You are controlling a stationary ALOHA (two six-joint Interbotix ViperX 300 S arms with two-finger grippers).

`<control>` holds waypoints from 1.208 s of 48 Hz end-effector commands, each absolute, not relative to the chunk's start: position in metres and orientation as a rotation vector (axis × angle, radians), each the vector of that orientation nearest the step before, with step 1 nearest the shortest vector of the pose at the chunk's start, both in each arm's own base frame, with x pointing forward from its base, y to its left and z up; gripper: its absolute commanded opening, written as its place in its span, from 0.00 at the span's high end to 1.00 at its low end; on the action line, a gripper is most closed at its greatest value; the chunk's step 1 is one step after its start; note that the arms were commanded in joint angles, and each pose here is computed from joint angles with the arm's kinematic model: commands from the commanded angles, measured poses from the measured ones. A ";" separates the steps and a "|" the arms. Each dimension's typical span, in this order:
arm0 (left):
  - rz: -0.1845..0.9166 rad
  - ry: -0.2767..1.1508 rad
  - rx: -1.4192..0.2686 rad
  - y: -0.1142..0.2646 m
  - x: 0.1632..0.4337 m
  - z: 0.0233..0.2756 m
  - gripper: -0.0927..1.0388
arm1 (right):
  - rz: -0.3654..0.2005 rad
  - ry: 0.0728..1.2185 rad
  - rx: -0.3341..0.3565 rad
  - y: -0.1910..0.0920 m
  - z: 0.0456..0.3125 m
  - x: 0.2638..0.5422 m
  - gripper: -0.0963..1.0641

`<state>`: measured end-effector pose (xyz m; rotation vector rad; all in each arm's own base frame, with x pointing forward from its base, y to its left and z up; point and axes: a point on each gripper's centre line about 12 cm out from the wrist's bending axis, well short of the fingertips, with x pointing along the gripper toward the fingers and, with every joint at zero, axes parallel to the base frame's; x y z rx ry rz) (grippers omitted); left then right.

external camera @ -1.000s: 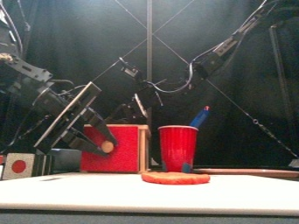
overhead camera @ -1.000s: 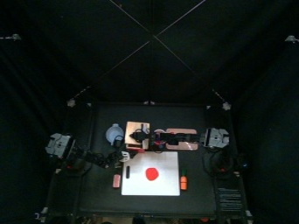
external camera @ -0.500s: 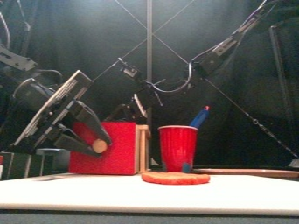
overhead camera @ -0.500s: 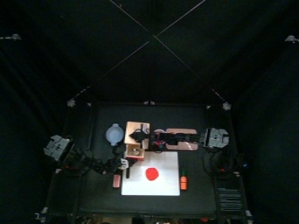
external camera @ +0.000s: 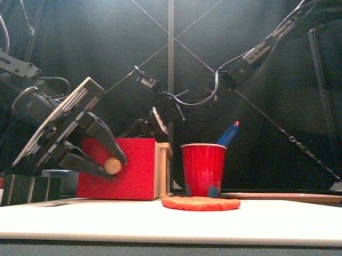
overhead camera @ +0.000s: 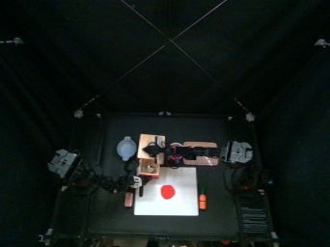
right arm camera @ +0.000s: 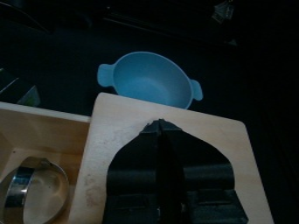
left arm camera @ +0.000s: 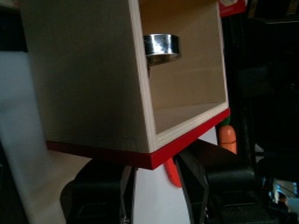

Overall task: Get the cutter from the drawer then cut the dough then place the extra dough in the bowl
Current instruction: Open the drawer

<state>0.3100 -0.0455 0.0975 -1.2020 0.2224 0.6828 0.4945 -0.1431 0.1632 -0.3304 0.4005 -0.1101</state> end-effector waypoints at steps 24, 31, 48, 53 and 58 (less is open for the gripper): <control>0.605 0.200 -1.255 -0.064 0.312 0.119 0.14 | -0.126 0.368 -0.337 -0.148 0.179 0.496 0.89; 0.628 0.209 -1.249 -0.062 0.310 0.114 0.14 | -0.126 0.368 -0.337 -0.148 0.178 0.496 0.89; 0.680 0.167 -1.234 -0.039 0.314 0.112 0.14 | -0.124 0.365 -0.341 -0.147 0.180 0.497 0.89; 0.691 0.150 -1.232 -0.034 0.316 0.113 0.14 | -0.122 0.364 -0.341 -0.146 0.180 0.498 0.89; 0.686 0.147 -1.221 -0.033 0.318 0.113 0.14 | -0.121 0.367 -0.340 -0.146 0.178 0.498 0.89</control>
